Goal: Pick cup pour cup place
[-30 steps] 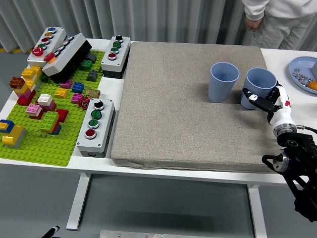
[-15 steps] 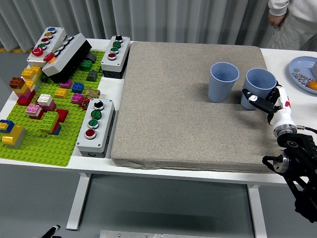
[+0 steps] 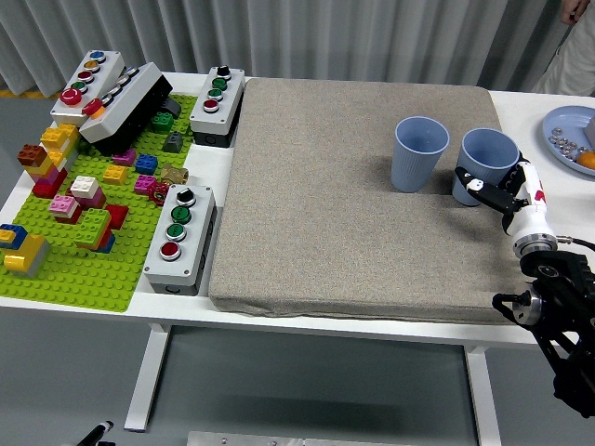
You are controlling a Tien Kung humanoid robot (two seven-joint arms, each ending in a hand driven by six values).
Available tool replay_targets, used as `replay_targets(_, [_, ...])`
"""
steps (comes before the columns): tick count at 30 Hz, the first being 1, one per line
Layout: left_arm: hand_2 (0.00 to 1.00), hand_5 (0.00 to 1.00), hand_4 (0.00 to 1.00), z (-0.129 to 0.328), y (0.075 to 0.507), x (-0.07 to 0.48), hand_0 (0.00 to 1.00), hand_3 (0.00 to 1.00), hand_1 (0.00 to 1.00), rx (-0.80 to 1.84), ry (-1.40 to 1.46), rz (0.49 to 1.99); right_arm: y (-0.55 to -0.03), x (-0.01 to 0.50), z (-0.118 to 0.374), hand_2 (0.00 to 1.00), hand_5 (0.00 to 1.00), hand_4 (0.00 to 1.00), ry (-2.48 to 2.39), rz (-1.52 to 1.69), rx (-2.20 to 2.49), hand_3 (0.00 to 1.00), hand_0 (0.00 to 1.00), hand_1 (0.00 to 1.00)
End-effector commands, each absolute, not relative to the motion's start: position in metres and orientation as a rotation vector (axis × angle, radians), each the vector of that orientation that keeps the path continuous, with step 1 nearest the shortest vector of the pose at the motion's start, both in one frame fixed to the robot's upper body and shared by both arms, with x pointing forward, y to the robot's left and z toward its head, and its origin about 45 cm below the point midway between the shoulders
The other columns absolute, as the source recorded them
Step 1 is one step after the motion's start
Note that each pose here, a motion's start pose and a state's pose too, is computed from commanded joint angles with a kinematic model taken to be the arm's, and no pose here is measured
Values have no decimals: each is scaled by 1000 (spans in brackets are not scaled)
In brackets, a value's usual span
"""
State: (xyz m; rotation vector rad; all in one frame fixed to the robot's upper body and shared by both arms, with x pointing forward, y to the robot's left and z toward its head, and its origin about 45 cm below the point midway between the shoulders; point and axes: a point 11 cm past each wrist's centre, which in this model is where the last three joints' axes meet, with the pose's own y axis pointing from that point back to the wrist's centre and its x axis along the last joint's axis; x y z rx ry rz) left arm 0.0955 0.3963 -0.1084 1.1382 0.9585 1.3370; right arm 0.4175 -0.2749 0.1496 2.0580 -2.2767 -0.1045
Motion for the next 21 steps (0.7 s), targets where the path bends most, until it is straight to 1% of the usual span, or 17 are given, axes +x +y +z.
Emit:
replay_targets(14, [882, 991, 637, -109, 397, 94, 842, 790, 799, 1142, 960, 1334, -275, 415, 145, 613, 2, 595, -2266, -105, 2062, 616, 860, 725])
replay_targets(15, [882, 989, 636, -109, 397, 93, 842, 790, 799, 1143, 960, 1334, -274, 415, 144, 616, 2, 594, -2265, -106, 2064, 646, 859, 729])
replay_targets(20, [882, 989, 636, -109, 397, 93, 842, 790, 799, 1143, 961, 1334, -273, 414, 142, 616, 2, 594, -2248, -108, 2073, 646, 859, 729])
replay_targets(21, [882, 990, 637, -109, 397, 93, 843, 790, 799, 1143, 961, 1334, -273, 414, 142, 634, 2, 595, -2242, -109, 2077, 726, 868, 743])
